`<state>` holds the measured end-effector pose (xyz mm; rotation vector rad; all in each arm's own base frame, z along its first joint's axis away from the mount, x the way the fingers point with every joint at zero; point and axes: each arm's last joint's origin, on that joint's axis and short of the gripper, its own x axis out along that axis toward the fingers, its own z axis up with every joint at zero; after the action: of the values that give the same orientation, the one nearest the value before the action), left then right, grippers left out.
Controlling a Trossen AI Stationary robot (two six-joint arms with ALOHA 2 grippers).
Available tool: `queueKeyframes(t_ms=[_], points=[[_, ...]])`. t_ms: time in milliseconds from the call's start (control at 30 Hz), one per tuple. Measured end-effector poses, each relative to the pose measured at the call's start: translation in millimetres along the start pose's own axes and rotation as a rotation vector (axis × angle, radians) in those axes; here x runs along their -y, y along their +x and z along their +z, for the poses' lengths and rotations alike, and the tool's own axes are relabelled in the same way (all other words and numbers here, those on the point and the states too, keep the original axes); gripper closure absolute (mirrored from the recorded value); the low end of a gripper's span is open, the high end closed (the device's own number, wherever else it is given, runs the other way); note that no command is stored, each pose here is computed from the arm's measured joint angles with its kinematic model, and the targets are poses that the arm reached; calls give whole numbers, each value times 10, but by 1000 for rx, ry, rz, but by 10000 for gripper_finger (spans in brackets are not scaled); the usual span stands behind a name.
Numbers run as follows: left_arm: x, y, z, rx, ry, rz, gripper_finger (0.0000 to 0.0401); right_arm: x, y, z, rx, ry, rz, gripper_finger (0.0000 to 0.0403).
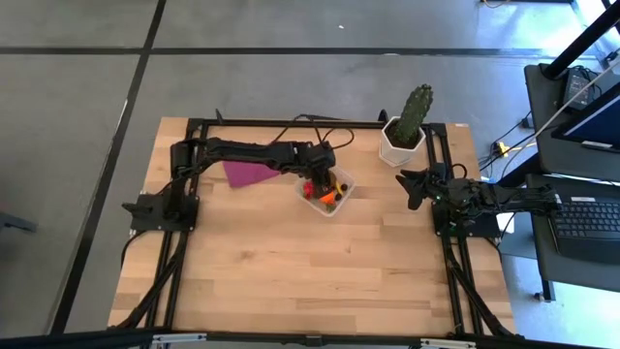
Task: Pick and placing Produce into tupperware
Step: Return to Home Position
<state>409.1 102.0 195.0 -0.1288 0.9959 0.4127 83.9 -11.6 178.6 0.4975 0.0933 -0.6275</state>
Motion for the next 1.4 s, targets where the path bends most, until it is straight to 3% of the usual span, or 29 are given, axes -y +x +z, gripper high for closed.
queueKeyframes(t_ms=[167,300,467,533,700,900,1067,1233,1400], points=[[-10,-200,211,51,-6,-5,254,0,0,0,0,0,0,234],[-38,-497,414,20,68,-2,258,0,0,0,0,0,0,234],[-110,-1226,717,75,158,-4,267,-5,0,7,6,5,4,234],[-153,-1549,818,162,182,-4,270,-10,0,14,13,10,9,234],[-290,-2324,812,345,160,-5,277,-19,-2,31,28,-18,17,234],[-402,-3093,572,520,141,-15,285,-86,-12,139,126,-57,73,234],[-383,-3484,185,659,143,-31,291,-130,-31,225,205,-81,107,234],[-407,-3551,-466,700,40,43,298,-130,-30,223,207,-136,101,234],[-376,-3268,-1133,746,-31,33,305,-117,-23,224,207,-146,85,234]])
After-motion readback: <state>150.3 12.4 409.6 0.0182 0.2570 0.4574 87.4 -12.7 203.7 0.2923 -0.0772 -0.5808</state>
